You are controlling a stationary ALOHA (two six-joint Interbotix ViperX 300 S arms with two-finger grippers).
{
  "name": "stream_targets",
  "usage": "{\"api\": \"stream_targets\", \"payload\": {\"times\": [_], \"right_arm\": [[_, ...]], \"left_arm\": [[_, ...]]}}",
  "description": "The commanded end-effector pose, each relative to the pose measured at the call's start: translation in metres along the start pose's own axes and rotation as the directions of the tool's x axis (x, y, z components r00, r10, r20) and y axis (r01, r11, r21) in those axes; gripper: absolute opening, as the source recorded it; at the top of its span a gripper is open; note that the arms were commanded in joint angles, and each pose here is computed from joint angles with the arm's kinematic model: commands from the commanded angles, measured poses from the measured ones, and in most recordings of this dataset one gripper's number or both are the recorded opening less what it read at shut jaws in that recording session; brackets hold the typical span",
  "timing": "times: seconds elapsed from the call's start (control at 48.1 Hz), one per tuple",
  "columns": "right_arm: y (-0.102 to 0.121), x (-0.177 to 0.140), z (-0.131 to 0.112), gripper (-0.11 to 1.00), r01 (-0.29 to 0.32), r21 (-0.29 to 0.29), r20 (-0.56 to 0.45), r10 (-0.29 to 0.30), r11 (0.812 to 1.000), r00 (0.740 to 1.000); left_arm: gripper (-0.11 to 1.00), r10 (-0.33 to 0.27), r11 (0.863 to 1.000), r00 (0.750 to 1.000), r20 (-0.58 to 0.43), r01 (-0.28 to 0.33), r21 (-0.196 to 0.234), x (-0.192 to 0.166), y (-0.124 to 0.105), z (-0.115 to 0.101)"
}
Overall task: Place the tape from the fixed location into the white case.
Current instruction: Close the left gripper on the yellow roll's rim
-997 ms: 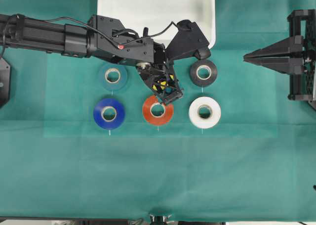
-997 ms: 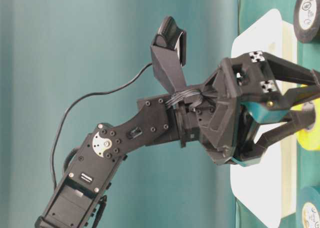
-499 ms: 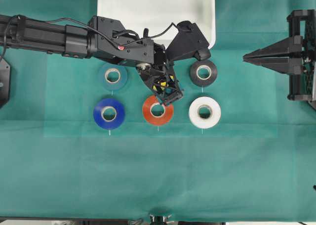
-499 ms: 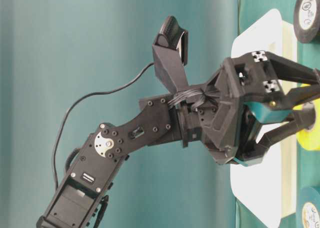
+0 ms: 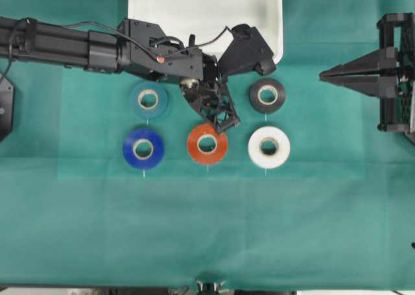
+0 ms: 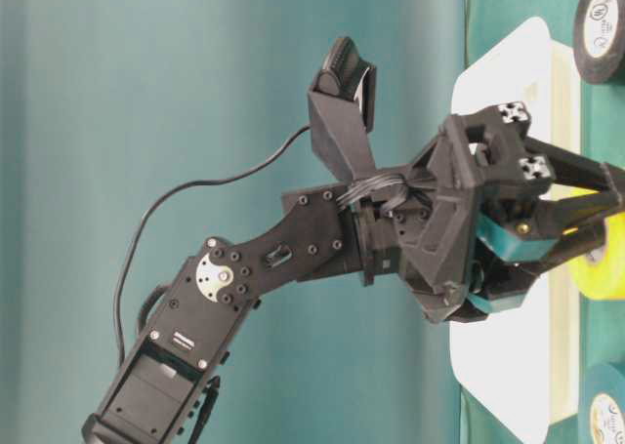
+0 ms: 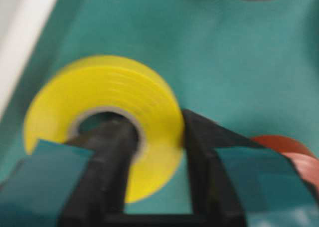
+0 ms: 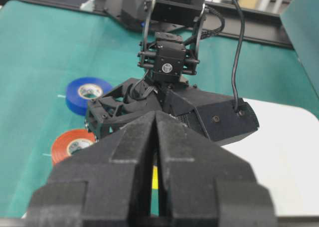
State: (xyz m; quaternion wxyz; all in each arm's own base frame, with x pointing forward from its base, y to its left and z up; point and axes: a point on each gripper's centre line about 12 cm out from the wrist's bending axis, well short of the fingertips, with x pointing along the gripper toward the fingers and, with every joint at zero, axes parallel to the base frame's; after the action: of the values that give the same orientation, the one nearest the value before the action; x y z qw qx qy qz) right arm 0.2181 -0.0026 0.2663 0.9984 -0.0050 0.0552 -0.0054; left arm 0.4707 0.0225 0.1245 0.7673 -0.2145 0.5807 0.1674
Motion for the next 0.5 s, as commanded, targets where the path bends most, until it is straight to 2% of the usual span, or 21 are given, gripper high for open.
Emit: {"api": "stream_targets", "payload": {"times": [0.0,0.478], "right_arm": [[0.0,0.0019,0.0055,0.0,0.0,-0.002,0.012,0.0,1.0,1.0],[-0.0004,0.0019,0.0056,0.0,0.002,-0.001,0.014,-0.002,1.0,1.0]], "left_arm": [[0.24,-0.02,1.0,0.999,0.029,0.02,0.004,-0.009,-0.0054,0.0047],[0.24,-0.025,1.0,0.999,0.035,0.025,0.009,-0.0104,-0.0087,0.006]]}}
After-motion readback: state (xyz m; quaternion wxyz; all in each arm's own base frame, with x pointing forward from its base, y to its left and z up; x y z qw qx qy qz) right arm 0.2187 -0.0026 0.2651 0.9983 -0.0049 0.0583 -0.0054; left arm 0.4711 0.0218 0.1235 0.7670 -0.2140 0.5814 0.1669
